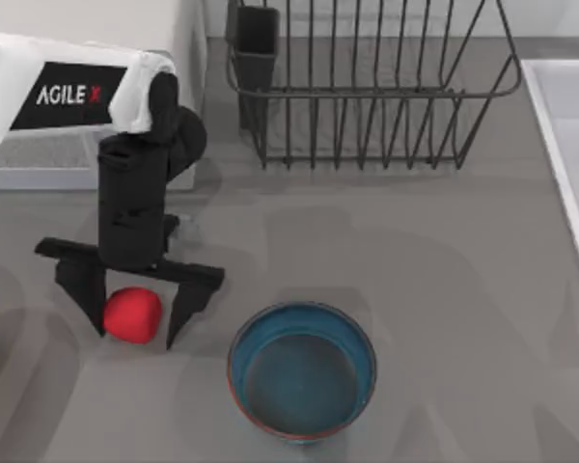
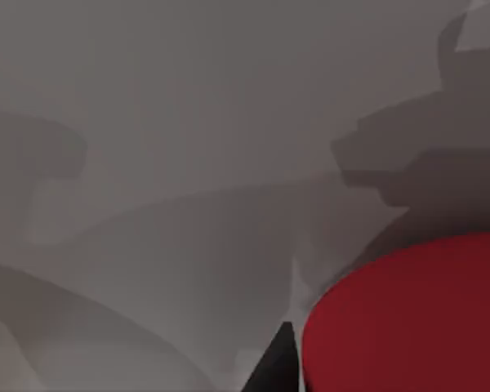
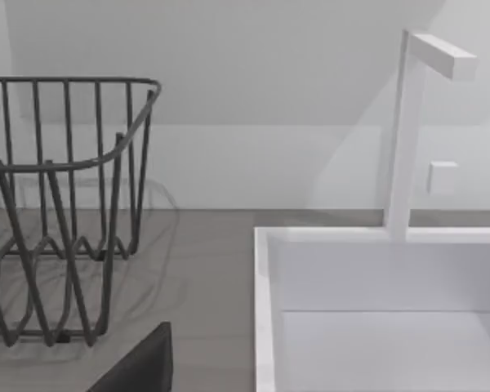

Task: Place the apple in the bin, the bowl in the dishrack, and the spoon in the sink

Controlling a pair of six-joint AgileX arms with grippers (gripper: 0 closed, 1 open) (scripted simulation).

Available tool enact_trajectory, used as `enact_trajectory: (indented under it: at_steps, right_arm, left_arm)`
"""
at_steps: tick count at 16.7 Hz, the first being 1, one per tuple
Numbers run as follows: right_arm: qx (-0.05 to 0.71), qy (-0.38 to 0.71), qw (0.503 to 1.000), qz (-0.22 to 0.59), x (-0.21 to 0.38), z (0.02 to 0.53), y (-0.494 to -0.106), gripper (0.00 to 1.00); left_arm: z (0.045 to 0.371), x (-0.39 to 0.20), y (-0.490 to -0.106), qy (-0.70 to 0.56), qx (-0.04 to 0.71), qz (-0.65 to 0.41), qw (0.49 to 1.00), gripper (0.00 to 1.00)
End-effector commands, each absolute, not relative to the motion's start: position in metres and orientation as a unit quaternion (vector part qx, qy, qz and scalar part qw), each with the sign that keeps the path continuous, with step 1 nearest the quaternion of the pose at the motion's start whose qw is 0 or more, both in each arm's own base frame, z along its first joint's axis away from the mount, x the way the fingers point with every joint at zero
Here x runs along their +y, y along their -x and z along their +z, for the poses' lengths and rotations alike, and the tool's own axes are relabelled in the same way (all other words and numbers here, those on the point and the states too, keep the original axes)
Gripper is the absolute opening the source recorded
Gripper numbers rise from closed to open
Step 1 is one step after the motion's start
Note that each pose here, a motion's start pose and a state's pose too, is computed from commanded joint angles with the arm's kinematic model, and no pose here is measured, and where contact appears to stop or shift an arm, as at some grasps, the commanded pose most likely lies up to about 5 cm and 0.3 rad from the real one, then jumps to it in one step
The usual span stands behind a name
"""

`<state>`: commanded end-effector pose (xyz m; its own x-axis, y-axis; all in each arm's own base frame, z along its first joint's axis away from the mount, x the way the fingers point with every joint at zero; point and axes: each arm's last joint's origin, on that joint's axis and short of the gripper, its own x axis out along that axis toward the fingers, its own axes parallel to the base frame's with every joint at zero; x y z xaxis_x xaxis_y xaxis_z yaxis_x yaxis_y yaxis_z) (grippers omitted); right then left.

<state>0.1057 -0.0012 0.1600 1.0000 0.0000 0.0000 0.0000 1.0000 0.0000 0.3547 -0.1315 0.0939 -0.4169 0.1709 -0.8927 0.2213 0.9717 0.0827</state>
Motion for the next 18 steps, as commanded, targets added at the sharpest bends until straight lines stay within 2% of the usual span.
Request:
enact_trajectory:
  at_steps: [4,5,12,18]
  right_arm:
    - [0.000,0.000,1.000,0.000,-0.001,0.160,-0.106,1.00]
    - [0.000,0.000,1.000,0.000,-0.001,0.160,-0.106,1.00]
    - [0.000,0.000,1.000,0.000,-0.001,0.160,-0.106,1.00]
    - [0.000,0.000,1.000,0.000,-0.001,0.160,-0.106,1.00]
  left_arm:
    - [0.094,-0.132,-0.355,-0.117,0.841,-0.024,0.527,0.02]
    - [0.094,-0.132,-0.355,-0.117,0.841,-0.024,0.527,0.00]
    - [0.094,-0.132,-0.355,-0.117,0.841,-0.024,0.527,0.00]
    - [0.127,-0.140,-0.352,-0.115,0.839,-0.036,0.530,0.00]
